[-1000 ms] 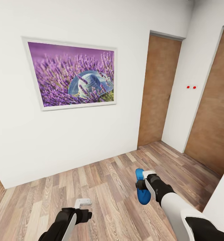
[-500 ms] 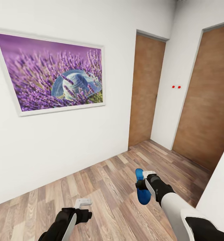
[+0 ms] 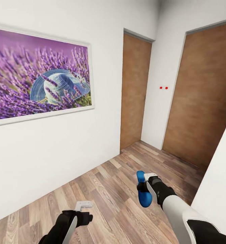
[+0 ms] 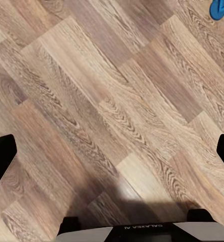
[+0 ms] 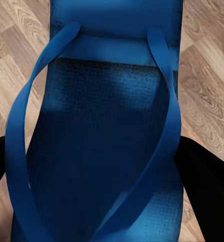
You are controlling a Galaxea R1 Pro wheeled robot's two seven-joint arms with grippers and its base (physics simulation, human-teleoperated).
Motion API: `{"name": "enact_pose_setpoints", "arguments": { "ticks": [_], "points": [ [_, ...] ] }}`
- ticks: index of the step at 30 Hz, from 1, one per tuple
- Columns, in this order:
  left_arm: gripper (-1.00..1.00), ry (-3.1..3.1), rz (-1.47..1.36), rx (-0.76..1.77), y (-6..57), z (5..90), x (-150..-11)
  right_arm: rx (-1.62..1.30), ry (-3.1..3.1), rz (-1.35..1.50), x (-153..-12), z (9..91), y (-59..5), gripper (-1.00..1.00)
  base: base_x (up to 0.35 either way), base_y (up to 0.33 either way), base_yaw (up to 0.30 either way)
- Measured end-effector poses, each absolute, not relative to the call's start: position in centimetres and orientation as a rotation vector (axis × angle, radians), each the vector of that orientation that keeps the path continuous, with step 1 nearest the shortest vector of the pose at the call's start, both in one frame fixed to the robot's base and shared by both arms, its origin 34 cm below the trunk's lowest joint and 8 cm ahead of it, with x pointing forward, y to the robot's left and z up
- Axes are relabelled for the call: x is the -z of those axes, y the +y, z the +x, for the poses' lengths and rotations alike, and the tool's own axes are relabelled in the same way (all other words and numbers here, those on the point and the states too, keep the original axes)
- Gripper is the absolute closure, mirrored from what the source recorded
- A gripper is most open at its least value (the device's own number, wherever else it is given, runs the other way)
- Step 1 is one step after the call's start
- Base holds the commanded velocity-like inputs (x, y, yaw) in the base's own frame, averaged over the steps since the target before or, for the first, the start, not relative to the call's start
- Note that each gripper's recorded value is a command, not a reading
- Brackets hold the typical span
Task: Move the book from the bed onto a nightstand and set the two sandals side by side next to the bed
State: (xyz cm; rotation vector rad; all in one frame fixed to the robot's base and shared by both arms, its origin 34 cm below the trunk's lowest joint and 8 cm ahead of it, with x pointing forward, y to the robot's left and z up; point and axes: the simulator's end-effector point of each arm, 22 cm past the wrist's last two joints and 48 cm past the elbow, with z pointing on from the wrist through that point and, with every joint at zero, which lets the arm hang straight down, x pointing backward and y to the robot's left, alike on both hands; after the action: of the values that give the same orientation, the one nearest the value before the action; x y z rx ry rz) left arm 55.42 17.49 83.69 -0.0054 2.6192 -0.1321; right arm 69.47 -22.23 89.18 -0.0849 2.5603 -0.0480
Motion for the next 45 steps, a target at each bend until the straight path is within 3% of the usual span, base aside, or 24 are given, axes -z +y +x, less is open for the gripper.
{"name": "enact_pose_setpoints", "arguments": {
  "ticks": [45],
  "points": [
    [-1.00,2.621,-0.005,0.133,17.47,55.40,-83.62,0.047,2.563,-0.085,-89.05,69.42,-22.18,1.00,0.254,0.174,-0.272]
  ]
}}
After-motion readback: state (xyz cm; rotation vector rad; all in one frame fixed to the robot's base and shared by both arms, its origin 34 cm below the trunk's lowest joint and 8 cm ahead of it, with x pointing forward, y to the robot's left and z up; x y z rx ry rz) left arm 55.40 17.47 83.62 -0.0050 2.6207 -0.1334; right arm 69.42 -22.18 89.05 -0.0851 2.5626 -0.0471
